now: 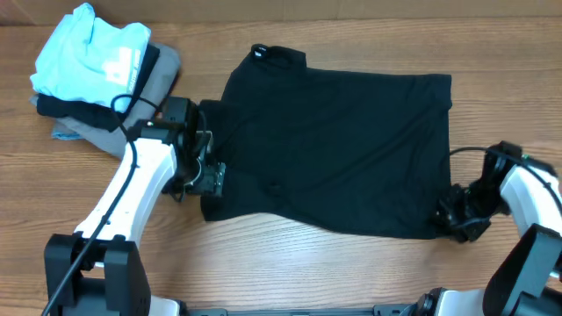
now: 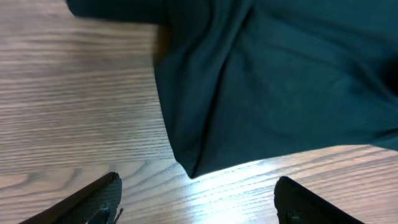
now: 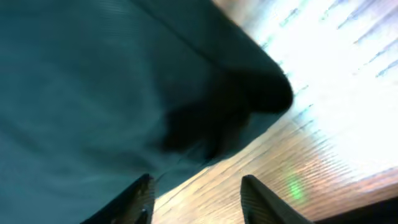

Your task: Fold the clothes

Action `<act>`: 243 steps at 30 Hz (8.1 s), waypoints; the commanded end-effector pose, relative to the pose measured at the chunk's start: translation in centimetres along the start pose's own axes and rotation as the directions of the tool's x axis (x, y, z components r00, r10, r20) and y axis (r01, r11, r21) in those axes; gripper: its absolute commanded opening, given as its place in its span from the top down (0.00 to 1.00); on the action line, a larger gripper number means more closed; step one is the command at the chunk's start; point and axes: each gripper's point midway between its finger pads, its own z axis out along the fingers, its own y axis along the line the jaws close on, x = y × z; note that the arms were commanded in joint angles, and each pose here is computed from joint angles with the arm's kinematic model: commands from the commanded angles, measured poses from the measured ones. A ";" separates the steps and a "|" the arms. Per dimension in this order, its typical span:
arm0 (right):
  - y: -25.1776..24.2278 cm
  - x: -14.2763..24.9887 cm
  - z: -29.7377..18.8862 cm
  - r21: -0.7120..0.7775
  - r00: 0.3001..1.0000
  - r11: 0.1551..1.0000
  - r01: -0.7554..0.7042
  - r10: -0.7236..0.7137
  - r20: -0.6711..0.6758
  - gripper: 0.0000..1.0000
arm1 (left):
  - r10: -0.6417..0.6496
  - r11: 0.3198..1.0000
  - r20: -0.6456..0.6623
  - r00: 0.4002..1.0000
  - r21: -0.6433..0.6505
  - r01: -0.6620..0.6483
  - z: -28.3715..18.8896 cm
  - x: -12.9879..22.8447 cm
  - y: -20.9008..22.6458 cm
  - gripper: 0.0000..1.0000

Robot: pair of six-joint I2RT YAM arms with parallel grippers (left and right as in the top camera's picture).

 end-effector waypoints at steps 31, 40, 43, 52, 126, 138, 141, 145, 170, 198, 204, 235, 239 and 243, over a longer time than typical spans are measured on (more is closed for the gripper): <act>-2.5 -0.7 0.0 0.123 0.979 0.972 -0.198 0.190 0.077 0.64 | 0.051 0.995 0.010 0.999 0.084 -0.052 1.0 0.3 -1.5 0.05; -0.8 -1.8 0.0 0.041 0.989 0.993 -0.114 0.110 0.095 0.64 | 0.177 0.973 0.216 0.960 0.106 -0.203 0.5 -4.3 -2.7 0.08; 0.1 -2.2 -0.2 0.002 0.993 0.998 -0.061 0.061 0.098 0.69 | 0.218 0.957 0.252 0.943 0.133 -0.257 0.7 -4.7 -3.4 0.17; 4.2 -2.4 -2.3 -0.177 0.987 0.973 0.146 -0.130 0.098 0.71 | 0.309 0.920 0.220 0.925 0.177 -0.349 4.0 -4.9 -5.1 0.35; -1.4 -2.7 -2.7 -0.123 0.987 0.981 -0.153 0.157 0.019 0.96 | 0.306 0.949 0.035 0.951 0.064 -0.308 -2.8 -6.1 -4.6 0.96; 2.8 -3.7 -3.8 -0.347 0.998 0.938 -0.029 0.047 0.042 0.96 | 0.311 0.947 0.097 0.945 0.054 -0.317 -4.2 -7.6 -5.0 0.96; 4.4 -4.4 -4.5 -0.434 0.997 0.901 -0.014 0.043 0.057 0.96 | 0.331 0.939 0.168 0.929 0.039 -0.342 -5.9 -9.4 -5.4 0.95; 4.9 -5.7 -5.0 -0.461 0.991 0.886 -0.050 0.101 0.087 0.96 | 0.347 0.931 0.256 0.902 0.018 -0.364 -7.4 -11.5 -5.9 0.96; 12.3 -11.7 -10.0 -0.579 0.888 0.766 0.280 0.023 0.459 0.83 | 0.378 0.926 0.336 0.863 -0.112 -0.362 -7.9 -14.5 -4.6 0.76; 4.3 -8.4 -1.1 -0.282 0.951 0.958 0.051 0.039 0.305 0.45 | 0.246 0.969 0.109 0.963 -0.046 -0.242 0.4 -8.1 -1.9 0.23; 4.8 -8.4 -0.6 -0.309 0.950 0.949 0.067 0.034 0.311 0.50 | 0.230 0.972 0.150 0.962 0.006 -0.234 1.8 -8.4 -2.8 0.28; 5.5 -10.2 0.4 -0.339 0.923 0.934 0.115 0.026 0.385 0.91 | 0.215 0.976 0.154 0.964 0.004 -0.218 1.7 -8.6 -2.7 0.32; 4.4 -9.9 -0.1 -0.316 0.933 0.946 0.070 0.050 0.357 0.96 | 0.214 0.976 0.134 0.968 0.005 -0.216 1.8 -8.1 -2.6 0.34; 0.8 -9.7 -2.1 -0.189 0.933 0.981 -0.049 0.113 0.343 0.96 | 0.213 0.977 0.111 0.971 -0.002 -0.214 1.8 -7.6 -2.4 0.35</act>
